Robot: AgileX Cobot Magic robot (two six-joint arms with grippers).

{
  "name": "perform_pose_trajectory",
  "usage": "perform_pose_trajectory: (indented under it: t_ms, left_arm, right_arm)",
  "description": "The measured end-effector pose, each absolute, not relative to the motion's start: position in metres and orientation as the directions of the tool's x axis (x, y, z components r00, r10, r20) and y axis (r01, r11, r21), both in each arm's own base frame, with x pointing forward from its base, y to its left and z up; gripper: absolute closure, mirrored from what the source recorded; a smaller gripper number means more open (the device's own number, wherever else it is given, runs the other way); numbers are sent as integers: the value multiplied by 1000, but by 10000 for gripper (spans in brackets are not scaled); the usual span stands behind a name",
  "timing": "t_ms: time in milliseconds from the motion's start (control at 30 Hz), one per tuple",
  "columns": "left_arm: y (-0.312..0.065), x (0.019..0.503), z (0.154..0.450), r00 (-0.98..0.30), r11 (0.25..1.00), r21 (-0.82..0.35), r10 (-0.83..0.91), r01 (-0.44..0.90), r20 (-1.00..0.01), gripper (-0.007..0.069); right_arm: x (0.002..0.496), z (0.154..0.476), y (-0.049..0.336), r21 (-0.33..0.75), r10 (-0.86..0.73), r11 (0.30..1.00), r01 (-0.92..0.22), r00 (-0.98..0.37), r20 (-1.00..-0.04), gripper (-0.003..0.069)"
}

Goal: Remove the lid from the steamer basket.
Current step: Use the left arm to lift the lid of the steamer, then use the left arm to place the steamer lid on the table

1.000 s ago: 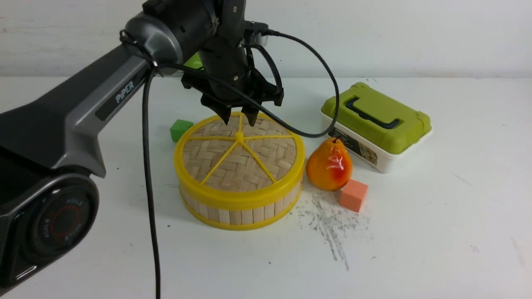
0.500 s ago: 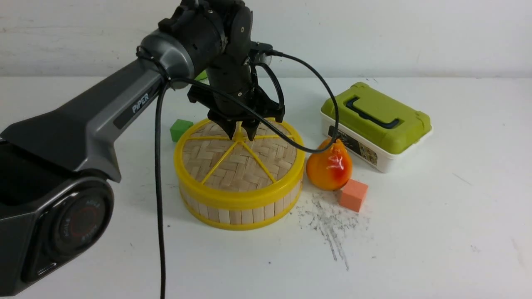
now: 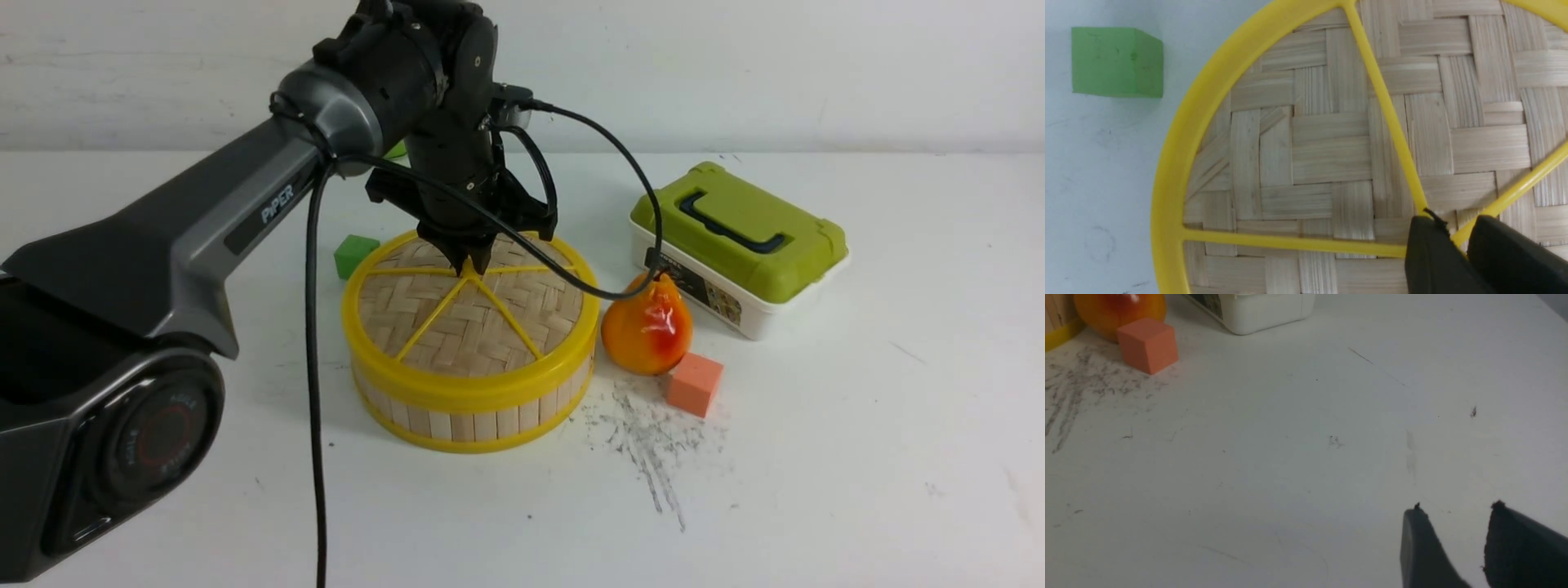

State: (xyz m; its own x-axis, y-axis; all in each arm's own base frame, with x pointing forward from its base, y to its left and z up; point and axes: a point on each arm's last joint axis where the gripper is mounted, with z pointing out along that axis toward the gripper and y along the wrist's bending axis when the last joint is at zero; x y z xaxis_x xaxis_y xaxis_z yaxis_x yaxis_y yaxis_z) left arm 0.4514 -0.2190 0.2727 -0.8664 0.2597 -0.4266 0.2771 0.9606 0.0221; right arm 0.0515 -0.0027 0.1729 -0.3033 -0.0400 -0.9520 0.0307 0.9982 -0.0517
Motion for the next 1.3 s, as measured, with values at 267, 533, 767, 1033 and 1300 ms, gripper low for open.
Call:
perform_pose_trajectory:
  t_ms: [267, 533, 767, 1033, 1300]
  left_arm:
    - [-215, 446, 294, -850, 962, 18, 250, 273, -465, 528]
    - [-186, 409, 392, -726, 964, 78, 242, 253, -644, 528]
    - [-110, 382, 433, -719, 988, 110, 154, 107, -677, 528]
    - [-2, 382, 342, -867, 984, 96, -83, -148, -491, 528]
    - [9, 393, 251, -907, 982, 34, -158, -186, -390, 528]
  right_arm:
    - [52, 173, -3, -52, -40, 998, 31, -303, -952, 419]
    - [52, 173, -3, -52, -40, 998, 31, -303, -952, 419]
    - [52, 173, -3, -52, -40, 998, 31, -303, -952, 419]
    - [52, 173, -3, -52, -40, 998, 31, -303, -952, 419]
    - [52, 173, -3, -52, -40, 998, 31, -303, -952, 419]
